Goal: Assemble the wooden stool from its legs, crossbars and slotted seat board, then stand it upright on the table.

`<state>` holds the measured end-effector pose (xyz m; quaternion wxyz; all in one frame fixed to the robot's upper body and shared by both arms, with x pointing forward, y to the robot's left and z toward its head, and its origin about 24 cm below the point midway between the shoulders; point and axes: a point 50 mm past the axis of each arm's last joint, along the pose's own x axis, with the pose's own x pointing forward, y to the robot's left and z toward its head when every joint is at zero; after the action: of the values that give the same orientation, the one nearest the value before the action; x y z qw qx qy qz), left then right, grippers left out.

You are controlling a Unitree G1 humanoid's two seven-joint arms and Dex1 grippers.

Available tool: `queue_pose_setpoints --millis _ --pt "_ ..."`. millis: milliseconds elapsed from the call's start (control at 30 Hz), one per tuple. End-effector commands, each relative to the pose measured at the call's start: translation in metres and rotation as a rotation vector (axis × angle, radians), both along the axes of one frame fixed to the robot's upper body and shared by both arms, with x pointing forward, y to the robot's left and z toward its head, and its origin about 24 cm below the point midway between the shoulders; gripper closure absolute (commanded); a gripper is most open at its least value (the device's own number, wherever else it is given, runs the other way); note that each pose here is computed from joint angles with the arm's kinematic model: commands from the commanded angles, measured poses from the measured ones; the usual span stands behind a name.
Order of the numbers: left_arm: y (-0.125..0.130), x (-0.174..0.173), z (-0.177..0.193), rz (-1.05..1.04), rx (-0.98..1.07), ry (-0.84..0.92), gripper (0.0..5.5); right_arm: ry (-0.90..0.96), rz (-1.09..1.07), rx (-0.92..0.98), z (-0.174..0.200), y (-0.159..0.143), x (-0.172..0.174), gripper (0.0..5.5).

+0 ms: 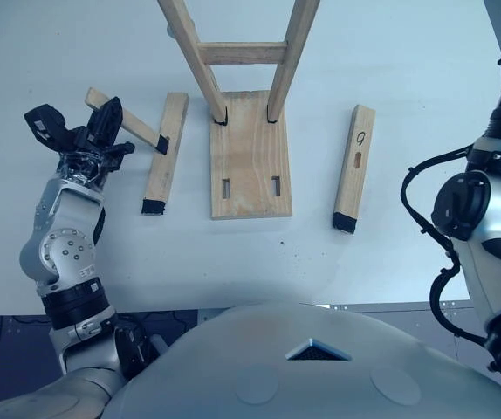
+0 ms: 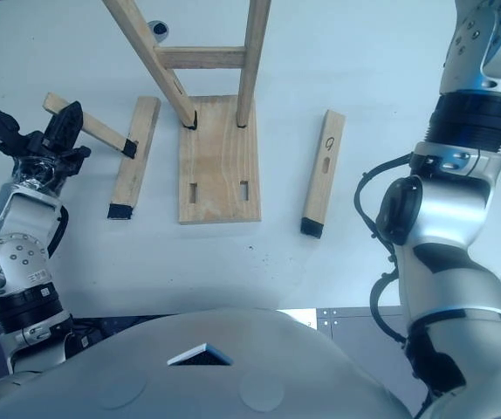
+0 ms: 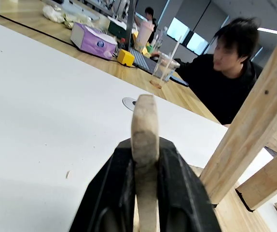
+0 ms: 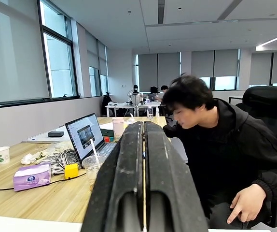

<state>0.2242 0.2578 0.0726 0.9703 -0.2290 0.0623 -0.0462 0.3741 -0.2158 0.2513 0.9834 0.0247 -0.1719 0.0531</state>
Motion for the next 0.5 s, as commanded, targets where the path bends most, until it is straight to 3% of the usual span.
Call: queue_pose_setpoints --millis 33,267,367,500 --pt "0.003 0.001 -0.013 0.019 0.04 0.058 5.12 0.015 0.002 -0.026 -0.005 0.0 0.0 5.5" --pt "-0.021 -0.013 -0.039 -0.063 0.312 0.103 5.12 0.014 -0.026 -0.09 -0.011 0.0 -0.003 5.5" --pt "-0.027 -0.032 -0.075 -0.06 0.405 0.185 5.13 0.021 -0.037 -0.098 -0.016 -0.001 -0.004 5.5" --pt "-0.027 -0.056 -0.114 -0.04 0.381 0.32 5.13 0.033 -0.038 -0.104 -0.018 -0.002 -0.004 5.5"
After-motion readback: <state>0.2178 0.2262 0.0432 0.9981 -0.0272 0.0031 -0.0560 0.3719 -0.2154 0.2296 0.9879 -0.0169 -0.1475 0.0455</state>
